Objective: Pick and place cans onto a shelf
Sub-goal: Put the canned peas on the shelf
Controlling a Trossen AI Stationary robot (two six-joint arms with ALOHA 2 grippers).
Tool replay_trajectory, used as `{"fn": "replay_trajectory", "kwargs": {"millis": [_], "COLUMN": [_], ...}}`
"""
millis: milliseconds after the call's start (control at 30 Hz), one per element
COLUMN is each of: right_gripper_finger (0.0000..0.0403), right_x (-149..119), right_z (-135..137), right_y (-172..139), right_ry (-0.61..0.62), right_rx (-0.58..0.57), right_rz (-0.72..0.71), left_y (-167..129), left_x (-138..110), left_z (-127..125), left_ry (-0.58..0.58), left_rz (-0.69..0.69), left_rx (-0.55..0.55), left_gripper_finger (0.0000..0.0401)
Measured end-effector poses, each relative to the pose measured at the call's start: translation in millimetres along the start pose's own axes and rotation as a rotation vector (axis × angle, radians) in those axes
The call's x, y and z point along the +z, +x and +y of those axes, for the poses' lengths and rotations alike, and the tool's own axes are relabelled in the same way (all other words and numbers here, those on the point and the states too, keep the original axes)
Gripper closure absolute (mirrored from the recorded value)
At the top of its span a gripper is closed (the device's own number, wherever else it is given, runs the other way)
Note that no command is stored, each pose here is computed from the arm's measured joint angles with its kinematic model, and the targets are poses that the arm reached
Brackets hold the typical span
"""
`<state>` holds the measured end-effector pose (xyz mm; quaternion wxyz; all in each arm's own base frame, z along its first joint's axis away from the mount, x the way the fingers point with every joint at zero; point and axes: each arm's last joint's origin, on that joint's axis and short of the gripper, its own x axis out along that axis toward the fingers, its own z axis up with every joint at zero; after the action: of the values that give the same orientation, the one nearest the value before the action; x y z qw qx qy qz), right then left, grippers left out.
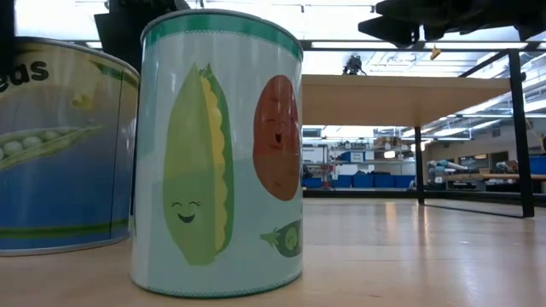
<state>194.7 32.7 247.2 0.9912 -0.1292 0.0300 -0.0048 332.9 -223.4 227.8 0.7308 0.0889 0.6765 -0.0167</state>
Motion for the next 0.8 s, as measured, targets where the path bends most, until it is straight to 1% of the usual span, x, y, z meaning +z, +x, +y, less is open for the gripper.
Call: {"fn": "replay_trajectory", "kwargs": {"millis": [133, 233, 333, 433, 567, 667, 800], "right_gripper_finger": [0.0056, 0.0056, 0.0056, 0.0056, 0.0056, 0.0056, 0.0056], "right_x": [0, 0, 0, 0, 0, 0, 0], "right_z": [0, 0, 0, 0, 0, 0, 0], "right_y": [0, 0, 0, 0, 0, 0, 0], "right_ry": [0.031, 0.068, 0.106, 0.139, 0.142, 0.138, 0.133], "right_rx": [0.0, 0.0, 0.001, 0.0, 0.001, 0.001, 0.0], "right_rz": [0.0, 0.0, 0.001, 0.001, 0.001, 0.005, 0.004], "left_y": [7, 23, 36, 43, 45, 45, 46], "left_x": [2, 5, 6, 6, 8, 9, 10], "left_z": [-1, -3, -5, -6, -6, -6, -6], "left_ry": [-0.011, -0.011, 0.017, 0.025, 0.009, -0.005, -0.019], "left_rz": [0.022, 0.078, 0.131, 0.15, 0.15, 0.129, 0.124], "left_rx": [-0.004, -0.023, -0.015, -0.007, -0.005, 0.008, 0.012], "left_gripper_finger": [0.0012, 0.0012, 0.0012, 0.0012, 0.0013, 0.0024, 0.0057]}}
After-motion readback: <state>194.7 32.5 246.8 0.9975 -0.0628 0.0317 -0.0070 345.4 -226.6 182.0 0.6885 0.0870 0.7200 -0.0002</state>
